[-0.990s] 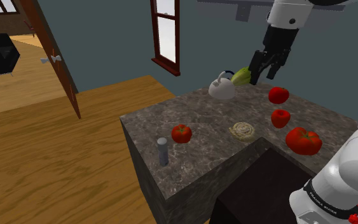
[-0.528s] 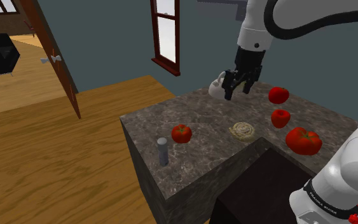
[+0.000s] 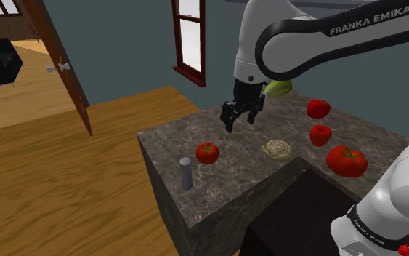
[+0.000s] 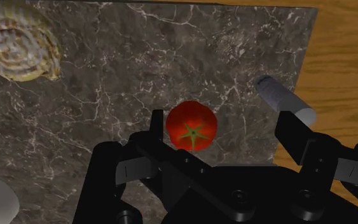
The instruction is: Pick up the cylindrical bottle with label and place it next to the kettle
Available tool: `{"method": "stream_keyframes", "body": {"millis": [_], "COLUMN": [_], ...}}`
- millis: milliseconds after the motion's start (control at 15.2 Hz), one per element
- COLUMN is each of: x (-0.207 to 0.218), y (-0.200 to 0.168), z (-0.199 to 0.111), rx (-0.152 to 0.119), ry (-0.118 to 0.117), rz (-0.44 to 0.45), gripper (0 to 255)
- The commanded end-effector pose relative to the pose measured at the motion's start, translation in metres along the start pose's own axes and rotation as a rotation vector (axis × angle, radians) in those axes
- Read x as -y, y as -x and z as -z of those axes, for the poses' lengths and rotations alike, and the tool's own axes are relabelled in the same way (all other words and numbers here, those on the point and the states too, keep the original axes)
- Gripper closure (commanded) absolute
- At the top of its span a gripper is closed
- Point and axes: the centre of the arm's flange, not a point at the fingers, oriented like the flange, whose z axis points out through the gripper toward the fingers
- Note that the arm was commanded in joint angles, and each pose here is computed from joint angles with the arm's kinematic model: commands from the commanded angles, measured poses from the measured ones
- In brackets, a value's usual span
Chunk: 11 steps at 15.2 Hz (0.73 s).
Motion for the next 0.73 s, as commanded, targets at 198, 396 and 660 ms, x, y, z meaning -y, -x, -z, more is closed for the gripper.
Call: {"method": "stream_keyframes", "body": {"millis": [198, 396, 660], "x": [0.047, 0.076, 0.114], "y": [-0.023, -0.036, -0.055], "z": [-0.040, -0.064, -0.097], "rx": [-0.001, -0.001, -0.001], "ry": [0.003, 0.006, 0.010], "rz": [0.009, 0.014, 0.021], "gripper": [0, 0, 0]}}
